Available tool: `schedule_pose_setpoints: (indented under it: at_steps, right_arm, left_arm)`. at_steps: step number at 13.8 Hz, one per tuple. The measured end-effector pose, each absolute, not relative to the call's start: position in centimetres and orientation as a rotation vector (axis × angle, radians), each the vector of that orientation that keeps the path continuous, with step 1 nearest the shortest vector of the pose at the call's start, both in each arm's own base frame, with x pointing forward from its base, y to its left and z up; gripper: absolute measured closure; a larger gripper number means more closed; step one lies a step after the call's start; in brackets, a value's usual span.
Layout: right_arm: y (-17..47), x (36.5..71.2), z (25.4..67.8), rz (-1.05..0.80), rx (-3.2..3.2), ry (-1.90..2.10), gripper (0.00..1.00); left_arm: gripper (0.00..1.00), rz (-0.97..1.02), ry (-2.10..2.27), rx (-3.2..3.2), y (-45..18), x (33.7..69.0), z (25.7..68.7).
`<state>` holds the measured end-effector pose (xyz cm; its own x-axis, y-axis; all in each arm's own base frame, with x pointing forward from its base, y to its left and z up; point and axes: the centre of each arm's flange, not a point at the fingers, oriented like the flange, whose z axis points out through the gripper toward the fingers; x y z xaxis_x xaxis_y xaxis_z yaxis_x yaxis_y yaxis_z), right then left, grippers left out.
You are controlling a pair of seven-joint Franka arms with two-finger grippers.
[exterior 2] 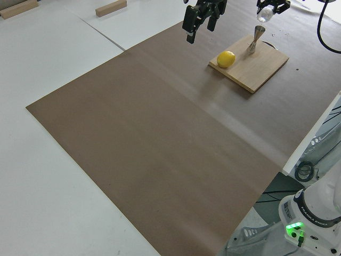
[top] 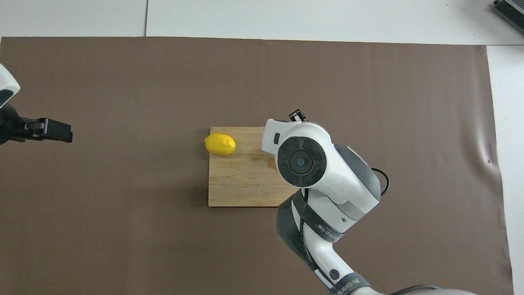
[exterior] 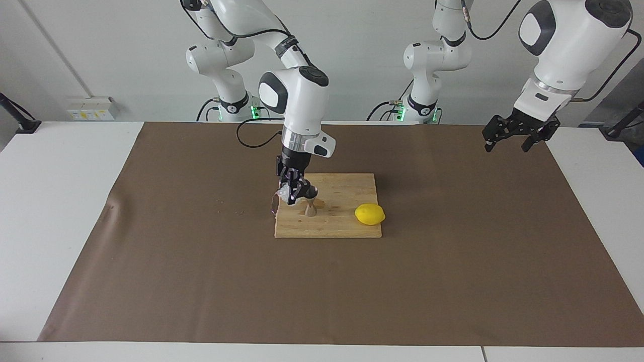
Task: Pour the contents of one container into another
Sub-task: 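Tilt the clear glass over the steel cup with the right gripper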
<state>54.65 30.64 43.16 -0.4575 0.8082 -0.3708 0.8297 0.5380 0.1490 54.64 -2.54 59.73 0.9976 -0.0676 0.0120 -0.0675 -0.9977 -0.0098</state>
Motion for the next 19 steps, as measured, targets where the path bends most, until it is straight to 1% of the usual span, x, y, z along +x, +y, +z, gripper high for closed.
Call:
schedule_pose_setpoints:
  at_steps: [10, 11, 14, 16, 17, 19]
  right_arm:
    - [31.7, 53.5, 43.3, -0.146, 1.233, 2.383, 0.52]
    - [31.8, 53.3, 43.4, -0.148, 1.231, 2.383, 0.52]
    - [32.5, 52.8, 43.5, -0.146, 1.215, 2.391, 0.52]
    - [32.7, 52.7, 43.4, -0.147, 1.211, 2.394, 0.52]
    - [32.7, 52.6, 43.4, -0.148, 1.211, 2.394, 0.52]
    - [32.7, 52.6, 43.4, -0.149, 1.211, 2.395, 0.52]
  left_arm:
    - [0.00, -0.022, 0.093, -3.124, -2.1, 54.7, 59.7]
    - [0.00, -0.032, 0.058, -3.110, -1.1, 54.8, 59.9]
    - [0.00, -0.036, -0.190, -3.089, 8.0, 54.1, 60.2]
    - [0.00, -0.033, -0.294, -3.081, 12.2, 53.2, 60.2]
    - [0.00, -0.033, -0.318, -3.078, 13.0, 53.0, 60.3]
    - [0.00, -0.033, -0.311, -3.078, 12.7, 53.1, 60.3]
